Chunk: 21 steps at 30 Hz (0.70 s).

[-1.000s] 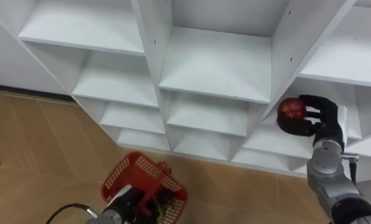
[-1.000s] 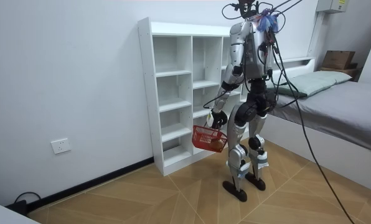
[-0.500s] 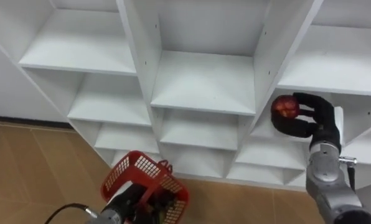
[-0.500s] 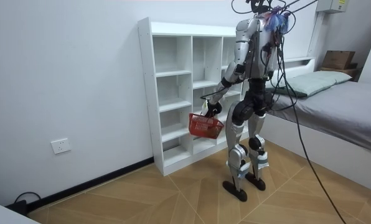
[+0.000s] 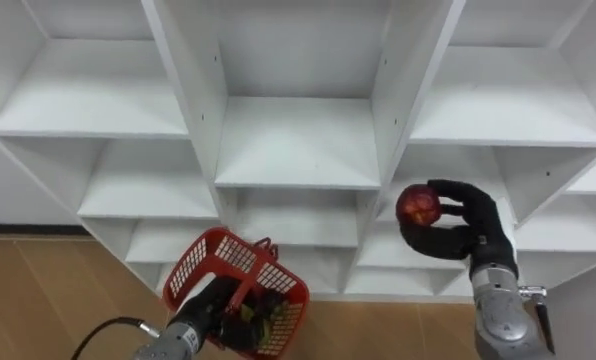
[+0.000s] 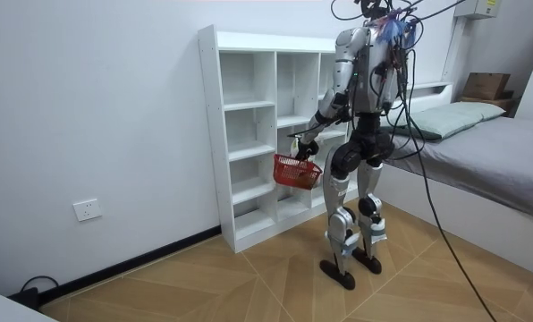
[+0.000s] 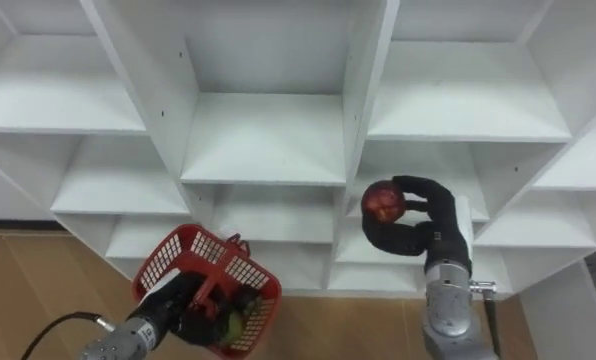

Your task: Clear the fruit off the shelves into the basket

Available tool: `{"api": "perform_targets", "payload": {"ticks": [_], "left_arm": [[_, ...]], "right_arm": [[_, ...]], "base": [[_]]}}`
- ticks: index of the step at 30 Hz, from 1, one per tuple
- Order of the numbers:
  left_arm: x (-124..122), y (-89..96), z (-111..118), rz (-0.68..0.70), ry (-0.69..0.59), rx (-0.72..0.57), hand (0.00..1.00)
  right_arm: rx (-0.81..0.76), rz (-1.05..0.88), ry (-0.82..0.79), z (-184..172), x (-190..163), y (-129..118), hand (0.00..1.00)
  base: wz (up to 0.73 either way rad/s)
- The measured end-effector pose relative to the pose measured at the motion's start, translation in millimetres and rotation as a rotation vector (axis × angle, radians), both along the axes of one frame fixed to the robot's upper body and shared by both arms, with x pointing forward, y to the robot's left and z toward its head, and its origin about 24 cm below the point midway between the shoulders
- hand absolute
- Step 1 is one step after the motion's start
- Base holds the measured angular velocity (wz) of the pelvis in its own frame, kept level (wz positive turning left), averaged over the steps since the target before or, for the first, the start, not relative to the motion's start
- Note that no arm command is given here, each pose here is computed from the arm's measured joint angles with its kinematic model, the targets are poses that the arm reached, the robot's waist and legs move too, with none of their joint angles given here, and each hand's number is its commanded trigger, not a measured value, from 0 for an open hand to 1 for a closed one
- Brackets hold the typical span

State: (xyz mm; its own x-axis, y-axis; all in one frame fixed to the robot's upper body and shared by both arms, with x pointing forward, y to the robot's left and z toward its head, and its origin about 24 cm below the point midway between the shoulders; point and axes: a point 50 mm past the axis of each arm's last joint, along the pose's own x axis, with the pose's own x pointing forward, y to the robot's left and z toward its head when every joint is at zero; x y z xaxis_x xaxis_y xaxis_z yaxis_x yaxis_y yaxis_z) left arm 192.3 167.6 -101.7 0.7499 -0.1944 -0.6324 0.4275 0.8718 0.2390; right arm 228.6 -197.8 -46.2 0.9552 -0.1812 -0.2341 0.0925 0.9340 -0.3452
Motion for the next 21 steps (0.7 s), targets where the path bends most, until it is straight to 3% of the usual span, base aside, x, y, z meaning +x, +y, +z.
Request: {"api": "perform_targets", "payload": {"ticks": [21], "left_arm": [[4,-23.5,3,0.0,-0.027,-0.074,1.0]], "right_arm": [[-0.068,0.372,0.082,-10,-22,43,1.0]], "base": [[-0.02]]}}
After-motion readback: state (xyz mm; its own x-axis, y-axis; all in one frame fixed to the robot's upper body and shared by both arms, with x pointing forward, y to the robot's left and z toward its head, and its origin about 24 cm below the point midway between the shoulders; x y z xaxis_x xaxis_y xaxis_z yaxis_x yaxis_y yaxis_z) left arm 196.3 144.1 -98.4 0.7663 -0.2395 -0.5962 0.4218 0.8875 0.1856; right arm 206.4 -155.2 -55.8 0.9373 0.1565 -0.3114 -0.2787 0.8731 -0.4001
